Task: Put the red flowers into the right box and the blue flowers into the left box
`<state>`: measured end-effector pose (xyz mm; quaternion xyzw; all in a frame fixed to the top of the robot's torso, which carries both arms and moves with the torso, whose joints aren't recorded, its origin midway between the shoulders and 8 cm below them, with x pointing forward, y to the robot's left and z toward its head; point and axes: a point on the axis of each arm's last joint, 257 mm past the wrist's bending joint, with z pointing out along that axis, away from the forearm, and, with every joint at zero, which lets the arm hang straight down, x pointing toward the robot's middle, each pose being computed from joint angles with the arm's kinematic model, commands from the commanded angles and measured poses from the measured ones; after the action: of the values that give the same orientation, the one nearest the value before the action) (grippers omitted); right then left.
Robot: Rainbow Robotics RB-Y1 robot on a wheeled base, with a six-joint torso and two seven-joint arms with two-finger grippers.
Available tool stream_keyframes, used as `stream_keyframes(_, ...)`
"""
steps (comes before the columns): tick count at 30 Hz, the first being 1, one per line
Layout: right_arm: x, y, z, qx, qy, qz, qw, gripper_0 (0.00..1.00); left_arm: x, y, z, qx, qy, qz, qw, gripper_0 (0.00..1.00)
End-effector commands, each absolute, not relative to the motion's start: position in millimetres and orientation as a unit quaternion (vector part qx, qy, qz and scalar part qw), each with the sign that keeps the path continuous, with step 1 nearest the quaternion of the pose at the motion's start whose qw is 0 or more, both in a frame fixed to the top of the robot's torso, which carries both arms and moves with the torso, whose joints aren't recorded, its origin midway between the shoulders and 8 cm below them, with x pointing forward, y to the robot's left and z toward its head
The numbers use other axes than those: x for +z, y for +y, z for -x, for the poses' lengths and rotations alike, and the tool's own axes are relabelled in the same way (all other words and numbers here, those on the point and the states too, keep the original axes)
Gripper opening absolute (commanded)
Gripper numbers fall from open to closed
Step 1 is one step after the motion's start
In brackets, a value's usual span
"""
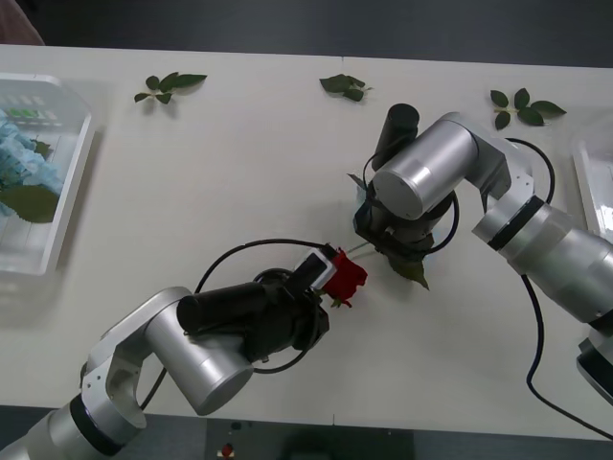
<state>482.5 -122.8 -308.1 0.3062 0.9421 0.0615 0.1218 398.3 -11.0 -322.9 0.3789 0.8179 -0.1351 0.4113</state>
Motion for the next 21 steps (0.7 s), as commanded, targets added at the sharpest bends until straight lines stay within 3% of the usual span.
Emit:
stream_keyframes(1, -273, -122, -497, 0.08, 0.948, -0.274, 0.142, 0.0, -264, -30, -403, -0.199, 0.812, -0.311, 0.451, 0.0)
stream_keyframes(10, -261, -126, -502, 0.09, 0.949, -0.267, 0.144, 0.0, -177, -33, -415, -0.296, 0.797, -0.185, 0.494, 0.0)
stream_keyframes(21, -212, -188, -507, 0.059, 0.984, -0.087, 0.146, 0.0, -83, -12, -447, -0.377, 0.76, -0.052, 0.527, 0.0)
